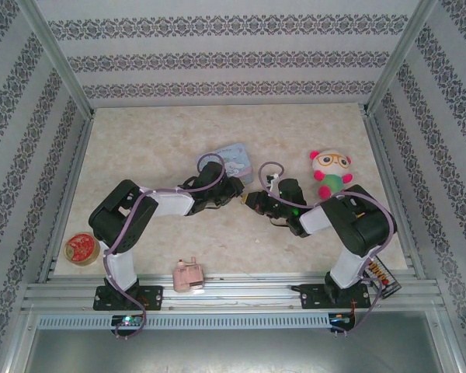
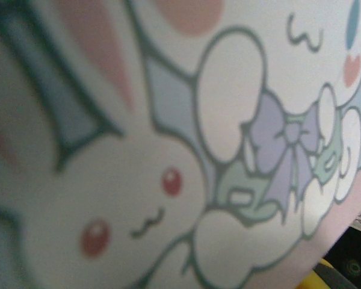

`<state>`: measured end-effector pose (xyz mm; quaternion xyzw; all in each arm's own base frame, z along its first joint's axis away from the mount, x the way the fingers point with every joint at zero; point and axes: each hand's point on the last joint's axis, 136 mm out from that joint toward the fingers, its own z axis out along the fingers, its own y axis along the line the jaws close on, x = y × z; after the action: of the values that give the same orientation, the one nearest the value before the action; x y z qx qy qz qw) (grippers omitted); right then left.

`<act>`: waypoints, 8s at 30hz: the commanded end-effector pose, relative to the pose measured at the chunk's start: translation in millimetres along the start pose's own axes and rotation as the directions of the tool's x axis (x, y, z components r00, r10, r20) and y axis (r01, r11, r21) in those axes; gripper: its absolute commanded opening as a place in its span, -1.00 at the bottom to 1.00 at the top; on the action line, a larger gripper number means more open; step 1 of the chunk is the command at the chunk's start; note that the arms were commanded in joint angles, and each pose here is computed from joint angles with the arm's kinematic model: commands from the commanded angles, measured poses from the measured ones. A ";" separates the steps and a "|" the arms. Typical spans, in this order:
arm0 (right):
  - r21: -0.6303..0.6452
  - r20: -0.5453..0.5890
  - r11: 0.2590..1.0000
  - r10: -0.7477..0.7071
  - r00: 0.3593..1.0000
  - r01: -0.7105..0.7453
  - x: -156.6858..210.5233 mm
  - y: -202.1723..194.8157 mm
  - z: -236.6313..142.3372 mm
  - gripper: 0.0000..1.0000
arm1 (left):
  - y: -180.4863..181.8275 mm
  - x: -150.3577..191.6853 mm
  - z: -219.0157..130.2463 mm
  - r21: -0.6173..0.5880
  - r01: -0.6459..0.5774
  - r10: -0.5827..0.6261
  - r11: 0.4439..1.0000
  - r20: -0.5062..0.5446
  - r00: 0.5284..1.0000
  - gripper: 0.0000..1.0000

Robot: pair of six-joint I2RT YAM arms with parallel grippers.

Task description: Unlock a padlock with a key

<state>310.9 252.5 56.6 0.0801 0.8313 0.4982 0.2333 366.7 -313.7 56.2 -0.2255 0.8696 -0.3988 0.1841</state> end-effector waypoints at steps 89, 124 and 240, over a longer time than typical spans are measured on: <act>0.081 0.129 0.989 -0.130 0.983 0.120 -7.2 12.5 0.2 -0.54 | 27.5 50.3 3.9 -0.064 0.067 -0.078 0.996 -0.194 0.978 -0.70; -0.008 0.193 1.000 -0.016 0.981 0.018 -17.9 12.2 12.3 -0.94 | 12.1 12.1 -36.2 0.009 -0.088 0.087 0.996 0.057 0.995 0.54; 0.496 -0.161 0.613 -0.631 0.759 0.615 51.6 29.8 -35.5 -0.42 | 20.6 38.3 -35.4 0.049 -0.082 0.085 0.995 -0.048 0.995 -1.00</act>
<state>243.9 252.0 78.9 -0.1122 0.9059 0.1682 0.3720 313.5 -305.3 58.3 -0.1642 0.8661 -0.4265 0.2023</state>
